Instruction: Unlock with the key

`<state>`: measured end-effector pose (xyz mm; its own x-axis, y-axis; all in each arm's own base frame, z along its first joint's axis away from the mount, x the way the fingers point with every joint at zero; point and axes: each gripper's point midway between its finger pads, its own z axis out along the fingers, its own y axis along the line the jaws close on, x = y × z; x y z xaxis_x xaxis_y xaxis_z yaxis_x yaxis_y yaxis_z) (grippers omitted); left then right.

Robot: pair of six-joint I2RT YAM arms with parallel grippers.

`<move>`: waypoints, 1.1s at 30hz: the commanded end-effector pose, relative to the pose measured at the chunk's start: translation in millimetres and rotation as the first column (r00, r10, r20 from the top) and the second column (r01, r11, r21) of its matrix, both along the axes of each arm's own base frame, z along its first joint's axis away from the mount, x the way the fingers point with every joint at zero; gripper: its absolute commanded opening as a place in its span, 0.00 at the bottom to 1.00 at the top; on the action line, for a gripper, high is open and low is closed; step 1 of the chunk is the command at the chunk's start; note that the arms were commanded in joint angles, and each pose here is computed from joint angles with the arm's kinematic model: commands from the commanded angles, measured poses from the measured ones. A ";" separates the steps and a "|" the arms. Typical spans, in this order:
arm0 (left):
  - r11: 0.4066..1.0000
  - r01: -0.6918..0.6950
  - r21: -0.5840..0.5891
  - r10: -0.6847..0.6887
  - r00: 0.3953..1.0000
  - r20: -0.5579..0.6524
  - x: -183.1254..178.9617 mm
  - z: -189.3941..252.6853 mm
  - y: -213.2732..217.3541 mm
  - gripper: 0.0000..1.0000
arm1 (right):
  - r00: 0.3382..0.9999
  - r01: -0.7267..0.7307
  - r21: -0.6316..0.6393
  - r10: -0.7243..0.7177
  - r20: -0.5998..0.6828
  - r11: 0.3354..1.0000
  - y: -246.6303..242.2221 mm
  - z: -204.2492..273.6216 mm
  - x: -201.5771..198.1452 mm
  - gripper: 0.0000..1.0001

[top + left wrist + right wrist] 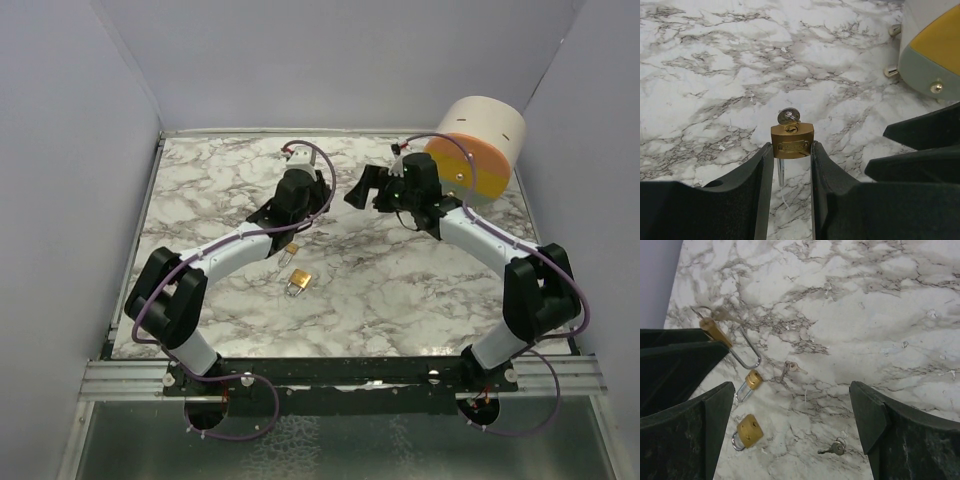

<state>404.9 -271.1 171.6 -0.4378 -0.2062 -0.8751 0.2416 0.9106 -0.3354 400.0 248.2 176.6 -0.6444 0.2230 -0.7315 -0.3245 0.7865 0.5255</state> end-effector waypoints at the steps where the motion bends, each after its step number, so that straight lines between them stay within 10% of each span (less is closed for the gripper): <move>1: 0.982 0.085 -0.171 -0.079 0.996 0.045 -3.3 57.9 -22.9 0.00 | 0.999 -0.025 -0.050 0.023 -0.035 0.998 -2.3 -23.9 -4.7 1.00; 33: 0.898 0.124 -0.421 -0.130 0.991 0.014 -0.7 74.4 -28.6 0.00 | 0.981 -0.187 0.085 0.190 -0.039 0.979 35.0 -39.8 -4.9 0.97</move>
<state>404.0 -300.7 214.0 -0.5345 -0.4270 -0.7294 0.2875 0.7196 -0.6320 401.6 271.0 138.9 -0.6961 0.1662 -0.6985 -0.3955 0.7232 0.5662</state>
